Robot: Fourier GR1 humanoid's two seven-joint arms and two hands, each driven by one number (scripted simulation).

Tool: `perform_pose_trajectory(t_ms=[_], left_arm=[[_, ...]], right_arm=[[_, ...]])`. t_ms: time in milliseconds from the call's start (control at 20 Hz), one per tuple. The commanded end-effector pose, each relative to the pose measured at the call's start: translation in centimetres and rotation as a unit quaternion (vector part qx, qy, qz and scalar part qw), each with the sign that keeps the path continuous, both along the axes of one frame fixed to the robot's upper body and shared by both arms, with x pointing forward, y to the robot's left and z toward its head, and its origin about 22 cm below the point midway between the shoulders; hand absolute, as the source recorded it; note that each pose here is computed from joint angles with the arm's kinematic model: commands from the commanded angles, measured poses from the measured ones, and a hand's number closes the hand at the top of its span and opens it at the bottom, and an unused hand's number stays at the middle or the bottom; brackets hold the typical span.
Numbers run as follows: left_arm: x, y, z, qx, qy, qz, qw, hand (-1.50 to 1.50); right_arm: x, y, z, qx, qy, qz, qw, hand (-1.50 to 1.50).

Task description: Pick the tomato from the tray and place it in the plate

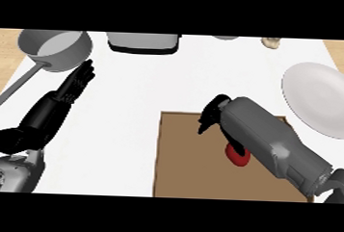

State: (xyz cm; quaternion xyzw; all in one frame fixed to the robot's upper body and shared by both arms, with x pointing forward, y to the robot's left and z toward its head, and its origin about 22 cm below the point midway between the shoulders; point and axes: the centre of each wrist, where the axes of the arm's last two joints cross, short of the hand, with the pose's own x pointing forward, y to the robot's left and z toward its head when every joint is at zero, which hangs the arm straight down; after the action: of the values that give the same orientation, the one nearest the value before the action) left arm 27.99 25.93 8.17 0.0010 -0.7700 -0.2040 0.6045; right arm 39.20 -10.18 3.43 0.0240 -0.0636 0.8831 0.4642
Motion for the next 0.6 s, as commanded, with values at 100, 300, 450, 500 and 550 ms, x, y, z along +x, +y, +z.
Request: perform_pose_trajectory(t_ms=[100,300,450,500,550], left_arm=[[-0.7,0.2,0.1,-0.003,0.008,0.003,1.0,0.0],[-0.4,0.7,-0.5,0.007,0.006,0.01,0.9999,0.0],[-1.1,-0.7,-1.3,0.007,-0.006,0.008,0.9999,0.0],[-0.5,-1.0,-0.4,0.001,0.001,0.007,1.0,0.0],[-0.3,0.4,-0.9,-0.01,0.003,0.004,0.9999,0.0]], right_arm=[[-1.4,-2.3,-2.7,-0.058,0.082,0.014,0.995,-1.5],[-2.5,-2.2,-3.7,-0.059,0.081,0.03,0.995,-1.5],[-3.2,-2.3,-4.2,-0.06,0.075,0.035,0.995,-1.5],[-3.1,-3.0,-4.6,-0.057,0.07,0.035,0.995,-1.5],[-3.3,-2.4,-4.3,-0.051,0.087,0.04,0.994,-1.5]])
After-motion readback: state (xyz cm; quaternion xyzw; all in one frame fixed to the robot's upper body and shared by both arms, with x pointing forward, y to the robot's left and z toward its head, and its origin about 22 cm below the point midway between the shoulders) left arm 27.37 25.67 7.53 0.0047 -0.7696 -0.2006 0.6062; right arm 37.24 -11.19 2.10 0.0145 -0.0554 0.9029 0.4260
